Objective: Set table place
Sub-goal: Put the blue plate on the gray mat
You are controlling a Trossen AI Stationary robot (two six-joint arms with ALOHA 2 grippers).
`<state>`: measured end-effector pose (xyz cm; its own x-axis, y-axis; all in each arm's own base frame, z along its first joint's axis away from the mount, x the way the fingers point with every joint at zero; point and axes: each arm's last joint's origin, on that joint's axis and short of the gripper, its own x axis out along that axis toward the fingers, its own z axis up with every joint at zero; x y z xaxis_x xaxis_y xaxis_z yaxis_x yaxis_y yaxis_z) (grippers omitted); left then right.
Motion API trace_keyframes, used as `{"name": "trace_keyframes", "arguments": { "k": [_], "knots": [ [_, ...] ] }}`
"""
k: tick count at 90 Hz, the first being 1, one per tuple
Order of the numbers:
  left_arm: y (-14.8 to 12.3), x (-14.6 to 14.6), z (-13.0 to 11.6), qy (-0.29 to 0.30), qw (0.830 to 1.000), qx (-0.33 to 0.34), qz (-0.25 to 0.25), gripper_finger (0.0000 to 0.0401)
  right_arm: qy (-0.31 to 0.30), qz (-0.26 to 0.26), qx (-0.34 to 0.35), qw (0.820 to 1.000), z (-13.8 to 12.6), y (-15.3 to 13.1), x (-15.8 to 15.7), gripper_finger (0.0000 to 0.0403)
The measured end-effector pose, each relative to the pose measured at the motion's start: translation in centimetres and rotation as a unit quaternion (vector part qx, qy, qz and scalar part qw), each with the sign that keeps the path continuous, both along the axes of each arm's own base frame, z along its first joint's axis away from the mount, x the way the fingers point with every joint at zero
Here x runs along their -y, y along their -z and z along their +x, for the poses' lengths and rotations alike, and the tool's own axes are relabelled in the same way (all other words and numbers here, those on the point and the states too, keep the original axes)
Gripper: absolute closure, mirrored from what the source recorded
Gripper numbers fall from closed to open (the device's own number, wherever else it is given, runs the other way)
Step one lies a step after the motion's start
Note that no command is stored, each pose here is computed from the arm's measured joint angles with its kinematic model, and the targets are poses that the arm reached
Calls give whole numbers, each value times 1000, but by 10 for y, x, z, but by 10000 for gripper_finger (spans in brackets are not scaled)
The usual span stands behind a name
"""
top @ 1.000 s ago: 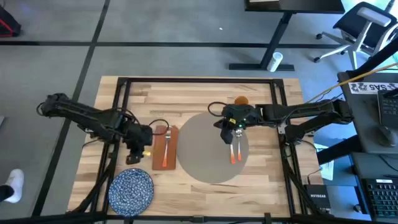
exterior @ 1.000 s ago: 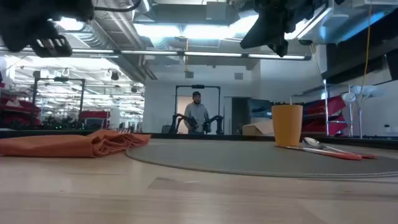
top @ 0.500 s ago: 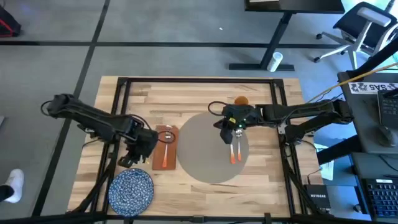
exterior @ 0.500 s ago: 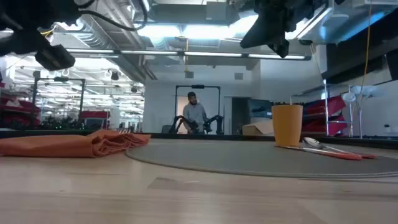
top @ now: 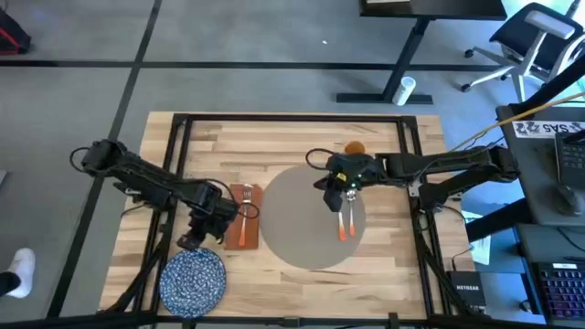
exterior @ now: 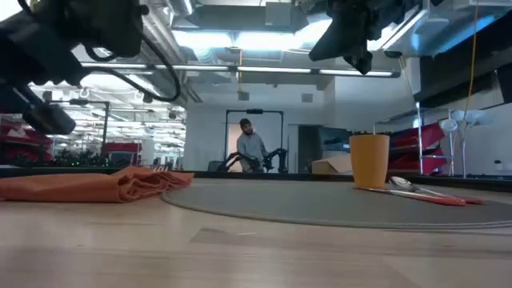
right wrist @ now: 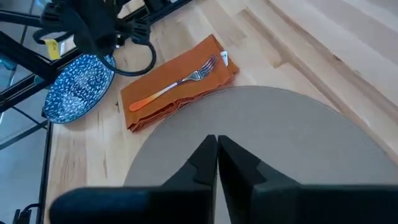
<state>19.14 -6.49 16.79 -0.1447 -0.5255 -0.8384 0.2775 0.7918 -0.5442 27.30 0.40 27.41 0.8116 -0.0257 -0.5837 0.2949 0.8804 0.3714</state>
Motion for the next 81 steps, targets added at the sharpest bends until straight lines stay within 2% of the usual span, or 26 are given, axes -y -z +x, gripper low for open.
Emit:
{"name": "trace_keyframes", "arguments": {
  "k": [18,32,60,81],
  "knots": [
    [0,2,10,-18,999,46,-4,308,0,0,0,1000,0,0,0,402],
    [2,2,15,-23,998,63,12,281,2,4,0,1000,0,0,0,402],
    [21,5,19,-2,999,29,29,254,1,8,0,1000,0,0,0,402],
    [28,6,20,0,1000,9,18,252,3,11,0,1000,0,0,0,402]
  ]
}}
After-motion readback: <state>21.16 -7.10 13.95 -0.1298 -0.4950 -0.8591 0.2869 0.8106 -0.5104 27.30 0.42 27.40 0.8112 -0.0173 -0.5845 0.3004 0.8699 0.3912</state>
